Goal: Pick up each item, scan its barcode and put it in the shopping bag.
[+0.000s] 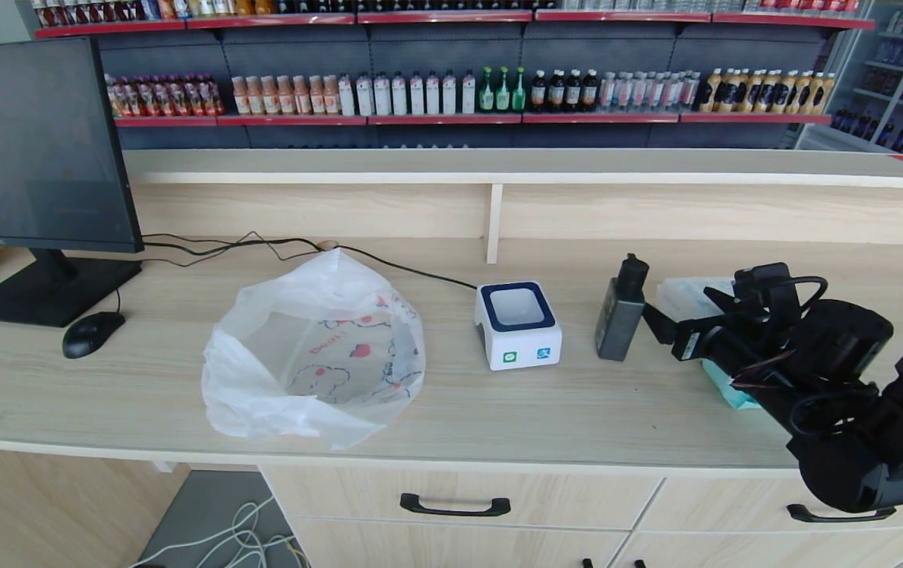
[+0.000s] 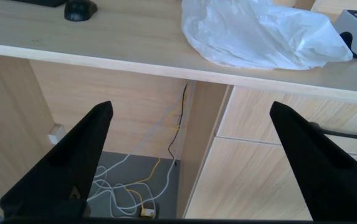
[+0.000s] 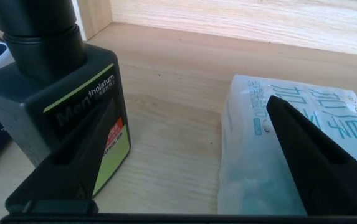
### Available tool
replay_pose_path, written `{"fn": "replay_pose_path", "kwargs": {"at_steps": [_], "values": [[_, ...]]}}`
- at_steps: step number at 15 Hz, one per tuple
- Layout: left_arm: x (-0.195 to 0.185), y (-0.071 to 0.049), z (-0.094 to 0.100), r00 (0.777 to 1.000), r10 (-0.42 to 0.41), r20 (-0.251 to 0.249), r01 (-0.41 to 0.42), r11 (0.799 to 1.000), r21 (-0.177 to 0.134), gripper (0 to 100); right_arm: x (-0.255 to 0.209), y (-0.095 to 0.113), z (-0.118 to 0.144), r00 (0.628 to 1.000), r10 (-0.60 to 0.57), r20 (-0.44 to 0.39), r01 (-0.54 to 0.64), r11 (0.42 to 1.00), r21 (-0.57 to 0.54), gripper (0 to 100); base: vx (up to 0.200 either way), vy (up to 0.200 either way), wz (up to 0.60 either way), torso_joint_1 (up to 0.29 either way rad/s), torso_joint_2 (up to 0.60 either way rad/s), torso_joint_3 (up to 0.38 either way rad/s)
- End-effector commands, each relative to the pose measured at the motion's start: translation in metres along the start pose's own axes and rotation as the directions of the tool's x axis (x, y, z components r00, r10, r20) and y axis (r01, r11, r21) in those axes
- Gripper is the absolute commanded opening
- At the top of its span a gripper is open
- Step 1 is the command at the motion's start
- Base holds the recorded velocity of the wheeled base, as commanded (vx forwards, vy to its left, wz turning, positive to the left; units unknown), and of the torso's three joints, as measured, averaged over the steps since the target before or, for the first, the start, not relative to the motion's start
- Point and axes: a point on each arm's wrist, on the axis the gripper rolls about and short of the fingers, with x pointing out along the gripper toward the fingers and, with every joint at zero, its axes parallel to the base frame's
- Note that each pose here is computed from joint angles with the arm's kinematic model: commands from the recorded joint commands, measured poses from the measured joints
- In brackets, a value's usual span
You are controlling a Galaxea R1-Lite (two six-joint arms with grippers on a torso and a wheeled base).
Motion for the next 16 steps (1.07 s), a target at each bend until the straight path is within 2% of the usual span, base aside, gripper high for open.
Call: {"fn": "replay_pose_path", "kwargs": {"at_steps": [1,5,6,7,12,14,16], "values": [[0.0,0.0,0.0,1.0,0.001,0.001,-0.001,1.0,-0.001,100,-0.013,0.003,0.011,1.0,0.009,0.008,-0.009,1.0,-0.002,100,0.0,0.0,0.0,0.0,0.0,0.0],[0.0,0.0,0.0,1.0,0.001,0.0,-0.001,1.0,-0.001,100,-0.035,0.015,0.031,0.998,0.045,0.037,-0.045,0.999,-0.004,100,0.0,0.0,0.0,0.0,0.0,0.0],[0.0,0.0,0.0,1.0,0.001,0.0,-0.001,1.0,-0.001,100,-0.047,0.03,0.036,0.995,0.095,0.038,-0.095,0.995,-0.003,100,0.0,0.0,0.0,0.0,0.0,0.0],[0.0,0.0,0.0,1.0,0.001,0.0,-0.001,1.0,-0.001,100,-0.051,0.034,0.039,0.993,0.11,0.042,-0.11,0.994,-0.003,100,0.0,0.0,0.0,0.0,0.0,0.0],[0.0,0.0,0.0,1.0,0.001,0.001,-0.001,1.0,-0.001,100,-0.067,0.042,0.054,0.988,0.135,0.08,-0.133,0.991,-0.026,100,0.0,0.0,0.0,0.0,0.0,0.0],[0.0,0.0,0.0,1.0,0.001,0.001,-0.001,1.0,-0.001,100,-0.066,0.064,0.06,0.986,0.131,0.102,-0.13,0.991,-0.022,100,0.0,0.0,0.0,0.0,0.0,0.0],[0.0,0.0,0.0,1.0,0.002,0.0,-0.002,1.0,-0.001,100,-0.064,0.105,0.071,0.99,0.054,0.129,-0.061,0.997,0.054,100,0.0,0.0,0.0,0.0,0.0,0.0]]}}
